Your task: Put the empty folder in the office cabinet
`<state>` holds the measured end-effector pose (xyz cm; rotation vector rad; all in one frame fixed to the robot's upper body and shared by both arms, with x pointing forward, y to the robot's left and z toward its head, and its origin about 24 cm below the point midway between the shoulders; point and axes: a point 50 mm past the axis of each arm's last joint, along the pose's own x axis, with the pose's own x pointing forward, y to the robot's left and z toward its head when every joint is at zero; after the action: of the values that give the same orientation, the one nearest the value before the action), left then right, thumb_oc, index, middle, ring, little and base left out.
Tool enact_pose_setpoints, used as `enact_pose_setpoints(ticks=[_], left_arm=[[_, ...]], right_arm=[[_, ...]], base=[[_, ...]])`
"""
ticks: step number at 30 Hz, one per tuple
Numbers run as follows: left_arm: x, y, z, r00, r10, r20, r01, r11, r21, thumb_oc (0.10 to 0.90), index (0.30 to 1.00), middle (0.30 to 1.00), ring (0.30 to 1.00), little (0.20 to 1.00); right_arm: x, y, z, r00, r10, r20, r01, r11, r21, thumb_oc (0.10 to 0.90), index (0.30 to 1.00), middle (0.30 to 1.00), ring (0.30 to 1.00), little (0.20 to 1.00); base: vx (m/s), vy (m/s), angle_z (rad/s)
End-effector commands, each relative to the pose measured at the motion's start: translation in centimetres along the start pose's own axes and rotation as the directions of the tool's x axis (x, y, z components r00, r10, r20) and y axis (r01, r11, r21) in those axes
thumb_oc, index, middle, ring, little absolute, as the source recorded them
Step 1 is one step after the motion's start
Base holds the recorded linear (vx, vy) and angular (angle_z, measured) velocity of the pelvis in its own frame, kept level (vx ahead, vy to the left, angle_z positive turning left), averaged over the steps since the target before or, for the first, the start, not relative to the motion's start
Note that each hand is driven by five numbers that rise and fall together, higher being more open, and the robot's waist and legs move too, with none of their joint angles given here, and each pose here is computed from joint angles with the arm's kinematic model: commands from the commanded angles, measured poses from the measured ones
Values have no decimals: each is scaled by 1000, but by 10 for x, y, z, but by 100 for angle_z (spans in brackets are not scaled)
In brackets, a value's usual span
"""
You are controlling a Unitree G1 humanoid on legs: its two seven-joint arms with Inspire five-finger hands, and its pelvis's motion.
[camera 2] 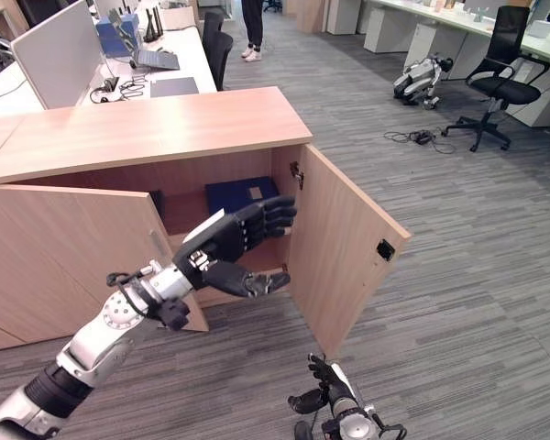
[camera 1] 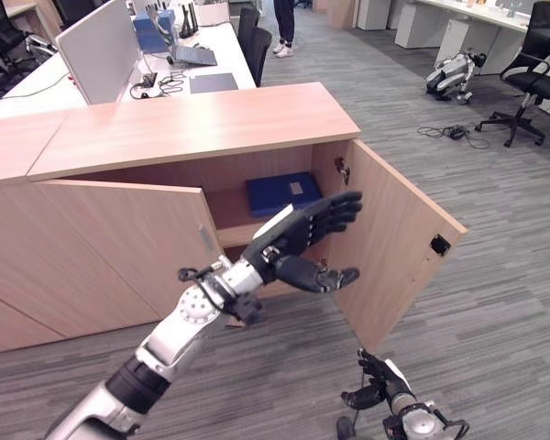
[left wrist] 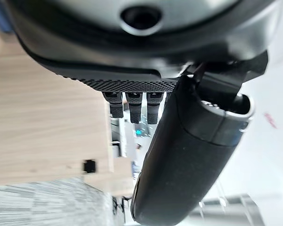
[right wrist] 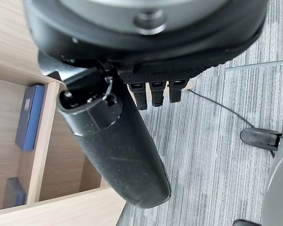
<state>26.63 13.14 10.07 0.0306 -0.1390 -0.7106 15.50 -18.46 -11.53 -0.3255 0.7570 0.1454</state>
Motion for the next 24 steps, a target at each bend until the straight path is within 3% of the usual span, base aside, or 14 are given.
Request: enact_pose_setpoints(ticks=[1, 4, 7, 11, 14, 24], left_arm=[[-12, 25, 9, 988, 133, 79, -138, 988, 64, 800, 900, 900, 900, 900], [-19, 26, -3, 984, 174, 38, -176, 984, 39, 800, 900, 900, 900, 900], [-46, 29, -41, 954, 275, -123, -268, 961, 71, 800, 900, 900, 900, 900], [-78, 20, -98, 854, 380, -357, -369, 924, 99, 800, 900, 900, 900, 900], [-93, 14, -123, 787, 413, -458, -383, 909, 163, 800, 900, 900, 900, 900], [-135, -13, -179, 590, 422, -688, -468, 874, 134, 800, 900, 900, 900, 900]], right_arm=[[6, -15, 26, 992, -20, 127, 24, 999, -29, 800, 900, 900, 900, 900], [6, -16, 24, 993, -24, 119, 27, 999, -28, 800, 900, 900, 900, 900], [4, -22, 22, 993, -41, 111, 43, 999, -21, 800, 900, 900, 900, 900], [4, -30, 23, 990, -89, 112, 87, 996, 18, 800, 900, 900, 900, 900], [6, -36, 30, 983, -124, 133, 118, 992, 51, 800, 900, 900, 900, 900], [12, -46, 37, 973, -188, 136, 177, 980, 87, 800, 900, 900, 900, 900]], base=[[0, 0, 0], [0, 0, 0], [0, 0, 0], [-51, 15, 1], [-101, 22, -3], [101, -120, -55]])
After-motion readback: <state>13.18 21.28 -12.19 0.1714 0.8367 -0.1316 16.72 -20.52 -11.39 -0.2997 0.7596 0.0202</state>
